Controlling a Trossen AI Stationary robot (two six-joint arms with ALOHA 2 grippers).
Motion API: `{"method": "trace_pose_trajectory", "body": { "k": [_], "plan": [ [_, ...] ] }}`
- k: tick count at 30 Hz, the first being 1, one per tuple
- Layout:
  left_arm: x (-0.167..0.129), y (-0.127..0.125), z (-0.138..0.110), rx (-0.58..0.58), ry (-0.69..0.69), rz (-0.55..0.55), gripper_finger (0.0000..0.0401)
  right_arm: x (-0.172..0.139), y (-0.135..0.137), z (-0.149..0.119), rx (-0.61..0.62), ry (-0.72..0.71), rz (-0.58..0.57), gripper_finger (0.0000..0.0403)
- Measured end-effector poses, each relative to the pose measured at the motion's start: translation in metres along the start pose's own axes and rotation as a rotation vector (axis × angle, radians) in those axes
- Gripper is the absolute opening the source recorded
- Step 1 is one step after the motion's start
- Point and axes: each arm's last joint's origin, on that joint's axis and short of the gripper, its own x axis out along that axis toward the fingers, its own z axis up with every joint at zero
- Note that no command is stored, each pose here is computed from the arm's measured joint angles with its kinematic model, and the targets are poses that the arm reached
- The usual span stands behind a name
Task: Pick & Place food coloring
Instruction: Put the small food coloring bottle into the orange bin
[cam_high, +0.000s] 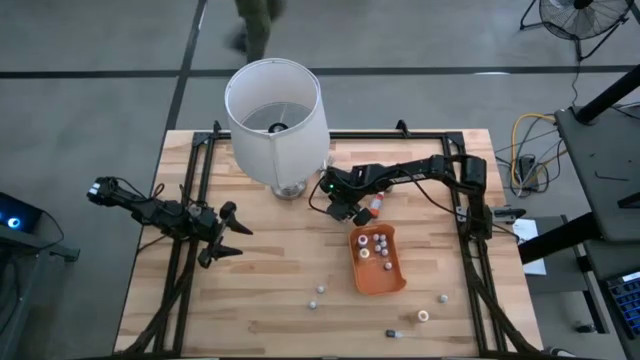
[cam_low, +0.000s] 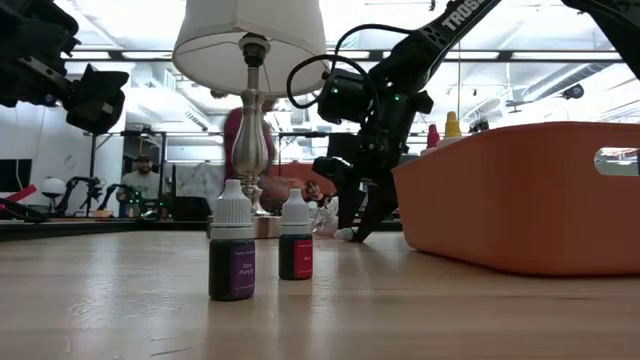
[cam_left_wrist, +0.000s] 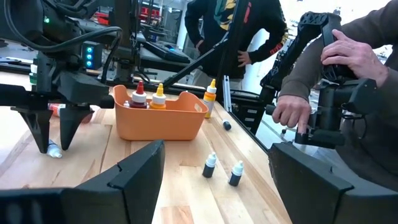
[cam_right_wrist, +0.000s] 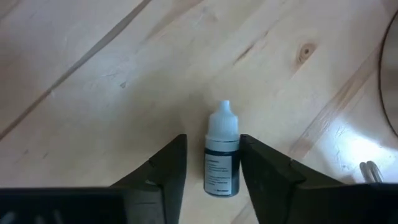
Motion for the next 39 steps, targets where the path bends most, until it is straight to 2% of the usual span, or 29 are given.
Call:
{"method": "trace_pose_trajectory", "body": {
  "k": [10, 15, 21, 33, 39],
  "plan": [
    [0.0, -0.0001, 0.0, 0.0, 0.0, -0.001, 0.0259, -0.0035, -0.0064, 0.0047, -0.013, -0.015, -0.022, 0.0061],
    [0.0, 0.0, 0.0, 0.0, 0.0, 0.0, 0.0258, -0.0043, -0.0076, 0.0055, 0.005, -0.021, -0.026, 0.0041],
    [0.0, -0.0001, 0.0001, 0.0, 0.0, 0.0, 0.0259, -0.0041, -0.0071, 0.0053, 0.0, -0.022, -0.021, 0.0048],
    [0.0, -0.0001, 0.0001, 0.0, 0.0, 0.0, 0.0259, -0.0022, -0.0058, 0.0041, 0.018, -0.017, -0.01, 0.0101],
    [0.0, 0.0, 0.0, 0.0, 0.0, 0.0, 0.0258, -0.0009, -0.0055, 0.0039, 0.009, -0.017, -0.006, 0.0106]
  ]
}}
